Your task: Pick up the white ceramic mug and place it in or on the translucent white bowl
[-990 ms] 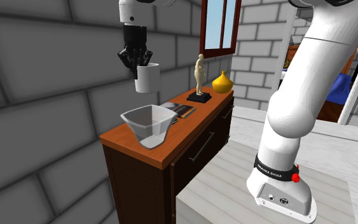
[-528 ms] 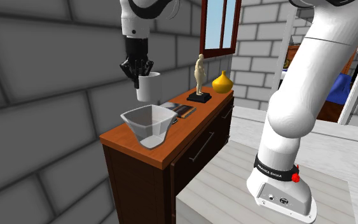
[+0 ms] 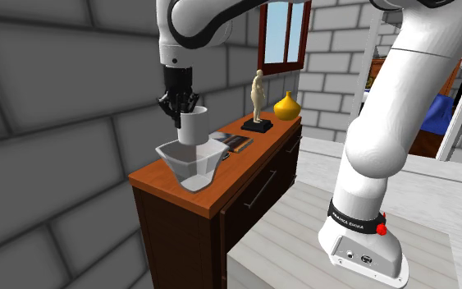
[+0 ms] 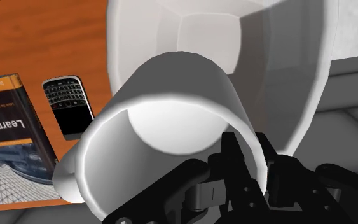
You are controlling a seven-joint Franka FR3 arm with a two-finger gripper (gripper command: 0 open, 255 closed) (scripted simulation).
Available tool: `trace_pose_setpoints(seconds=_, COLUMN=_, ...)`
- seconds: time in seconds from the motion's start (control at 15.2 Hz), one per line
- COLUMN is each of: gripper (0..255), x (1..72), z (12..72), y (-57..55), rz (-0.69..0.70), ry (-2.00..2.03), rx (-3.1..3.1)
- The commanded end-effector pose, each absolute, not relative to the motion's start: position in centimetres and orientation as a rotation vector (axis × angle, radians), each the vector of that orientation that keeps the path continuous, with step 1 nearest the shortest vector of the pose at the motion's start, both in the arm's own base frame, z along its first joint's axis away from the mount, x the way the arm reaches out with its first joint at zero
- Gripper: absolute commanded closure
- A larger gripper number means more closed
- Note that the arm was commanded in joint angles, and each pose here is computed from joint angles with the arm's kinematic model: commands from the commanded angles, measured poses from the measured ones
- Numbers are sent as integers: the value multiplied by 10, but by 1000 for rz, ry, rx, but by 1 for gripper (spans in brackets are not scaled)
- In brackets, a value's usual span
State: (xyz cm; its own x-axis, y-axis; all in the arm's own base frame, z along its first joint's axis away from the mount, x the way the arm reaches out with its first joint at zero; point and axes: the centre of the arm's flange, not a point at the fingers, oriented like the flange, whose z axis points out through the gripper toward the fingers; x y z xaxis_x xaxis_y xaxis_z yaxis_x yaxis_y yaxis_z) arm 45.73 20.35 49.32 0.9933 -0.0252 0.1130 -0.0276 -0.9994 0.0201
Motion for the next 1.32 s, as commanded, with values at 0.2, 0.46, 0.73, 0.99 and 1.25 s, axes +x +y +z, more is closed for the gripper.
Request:
trace_pose_setpoints(seconds=0.2, gripper=255, x=458, z=487, y=205, rz=178, ry=-41, rx=3115)
trace_pose_setpoints(seconds=0.46, gripper=255, x=458, z=487, y=205, rz=178, ry=-41, rx=3115)
trace_pose_setpoints(seconds=0.73, gripper=0, x=458, z=487, y=205, rz=178, ry=-41, rx=3115)
trace_pose_setpoints(seconds=0.99, gripper=0, x=455, z=513, y=206, rz=178, ry=-41, rx=3115)
trace_pose_setpoints(seconds=1.25, gripper=0, x=452, z=536, y=206, rz=178, ry=-41, rx=3115)
